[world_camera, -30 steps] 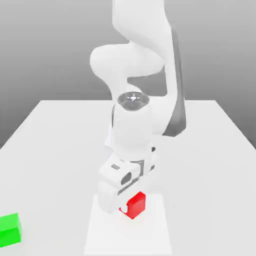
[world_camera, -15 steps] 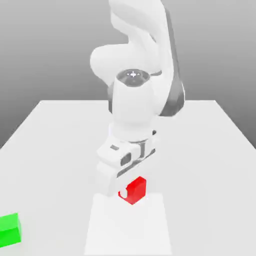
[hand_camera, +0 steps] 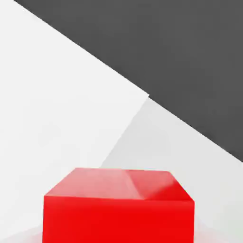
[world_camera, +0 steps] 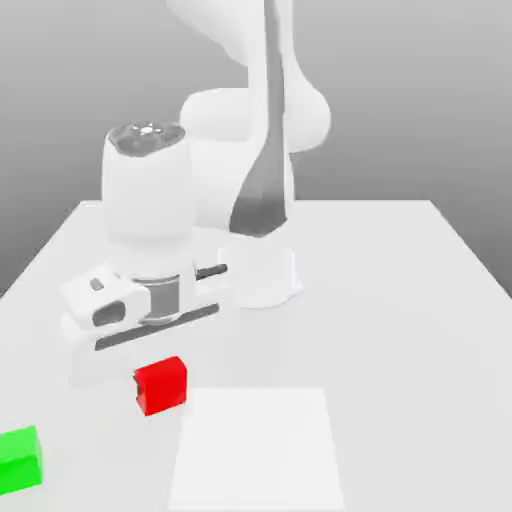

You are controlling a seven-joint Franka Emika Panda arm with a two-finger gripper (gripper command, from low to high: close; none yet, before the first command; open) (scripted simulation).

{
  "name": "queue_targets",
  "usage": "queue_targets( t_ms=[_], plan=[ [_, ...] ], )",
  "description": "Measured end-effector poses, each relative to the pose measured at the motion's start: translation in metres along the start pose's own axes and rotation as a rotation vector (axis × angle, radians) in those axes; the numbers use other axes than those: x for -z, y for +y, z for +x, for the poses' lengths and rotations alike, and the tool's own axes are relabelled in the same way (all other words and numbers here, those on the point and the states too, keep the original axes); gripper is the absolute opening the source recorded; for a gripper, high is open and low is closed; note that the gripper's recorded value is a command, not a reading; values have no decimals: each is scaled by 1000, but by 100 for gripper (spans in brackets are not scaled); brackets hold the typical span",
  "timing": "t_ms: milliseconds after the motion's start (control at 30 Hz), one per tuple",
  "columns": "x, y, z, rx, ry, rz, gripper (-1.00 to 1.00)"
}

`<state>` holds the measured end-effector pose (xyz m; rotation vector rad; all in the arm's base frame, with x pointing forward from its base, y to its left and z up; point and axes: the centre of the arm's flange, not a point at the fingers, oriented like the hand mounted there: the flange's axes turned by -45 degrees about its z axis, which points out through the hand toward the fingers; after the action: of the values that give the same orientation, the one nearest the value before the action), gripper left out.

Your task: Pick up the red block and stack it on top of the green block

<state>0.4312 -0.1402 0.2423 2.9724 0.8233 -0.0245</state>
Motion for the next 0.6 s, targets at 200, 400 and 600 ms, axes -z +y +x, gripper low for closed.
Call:
queue_targets(
  t_ms=[200, 400, 600],
  plan=[
    [3, 58, -23, -106, -2, 12, -100],
    [-1, 114, -56, -212, 13, 41, -100],
    [-59, 132, -69, -251, 24, 55, -100]
  ],
)
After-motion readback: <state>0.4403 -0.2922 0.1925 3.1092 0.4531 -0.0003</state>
